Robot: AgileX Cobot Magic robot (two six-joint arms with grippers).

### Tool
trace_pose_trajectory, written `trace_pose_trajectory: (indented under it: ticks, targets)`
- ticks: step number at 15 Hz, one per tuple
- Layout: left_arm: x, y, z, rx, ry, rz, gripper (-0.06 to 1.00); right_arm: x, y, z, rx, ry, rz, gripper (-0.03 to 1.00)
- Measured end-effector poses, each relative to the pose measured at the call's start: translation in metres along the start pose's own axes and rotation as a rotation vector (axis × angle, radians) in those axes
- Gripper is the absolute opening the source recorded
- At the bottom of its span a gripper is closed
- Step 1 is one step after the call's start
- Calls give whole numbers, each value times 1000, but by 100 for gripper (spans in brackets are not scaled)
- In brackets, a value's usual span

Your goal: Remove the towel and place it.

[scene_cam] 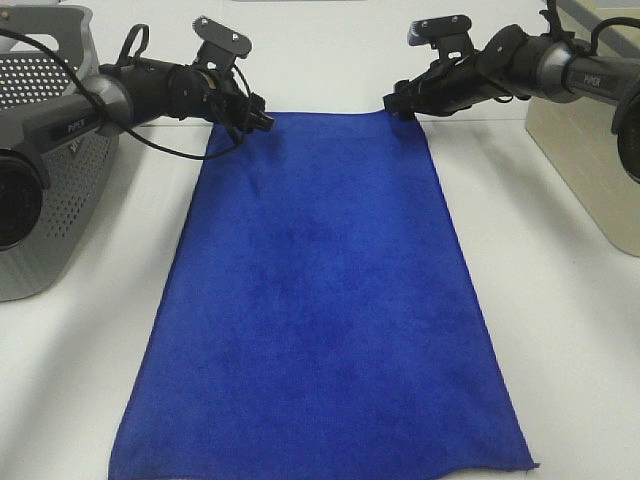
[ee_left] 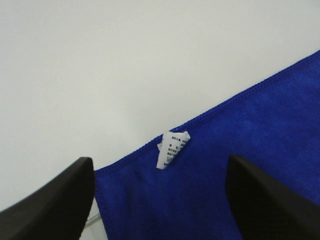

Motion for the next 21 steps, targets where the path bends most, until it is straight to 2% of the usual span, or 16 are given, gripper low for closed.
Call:
trace_pose_trajectory:
  ticks: [2,4,7,8,9,10,12,14,15,16,18,20,21]
  targets:
    - [-1,-4,0,39,-8,1,72,1,0,-2,22,20,1,82]
    - [0,-3,-6,119,-24,1,72,5,11,-13,42,54,-6,83]
    - [5,19,-31,249,-45,-32,72,13,39,-43,84,128,0,83]
    - [11,49,-67,351,-63,-94,72,22,63,-81,164,185,27,83]
    - [14,62,-88,423,-72,-112,72,26,74,-103,227,205,52,84]
    - [15,71,-108,500,-84,-135,72,29,82,-124,292,212,76,84]
    - [19,91,-144,581,-87,-173,72,34,97,-170,411,208,121,84]
    - [25,113,-167,550,-62,-215,72,31,115,-207,412,136,128,84]
    - [25,113,-167,550,-62,-215,72,31,115,-207,412,136,128,84]
    - [27,123,-178,526,-47,-259,72,27,127,-228,390,63,152,84]
    - [28,126,-181,520,-45,-266,72,26,129,-234,383,38,147,84]
    - [49,140,-202,476,-16,-285,72,15,135,-249,357,-3,153,84]
    - [72,145,-215,449,18,-310,72,1,137,-256,343,-26,173,84]
Point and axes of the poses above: a point on each arm's last joint axis where the gripper is mounted, z pointing out along that axis toward the gripper, x along the wrist's bending axis when the last joint is at zero, y = z × x, the point moved 1 cm from there along z, pointing out along that axis toward the gripper, and after that the axes turned 2 degrees about -z, right-handed, at the moved point
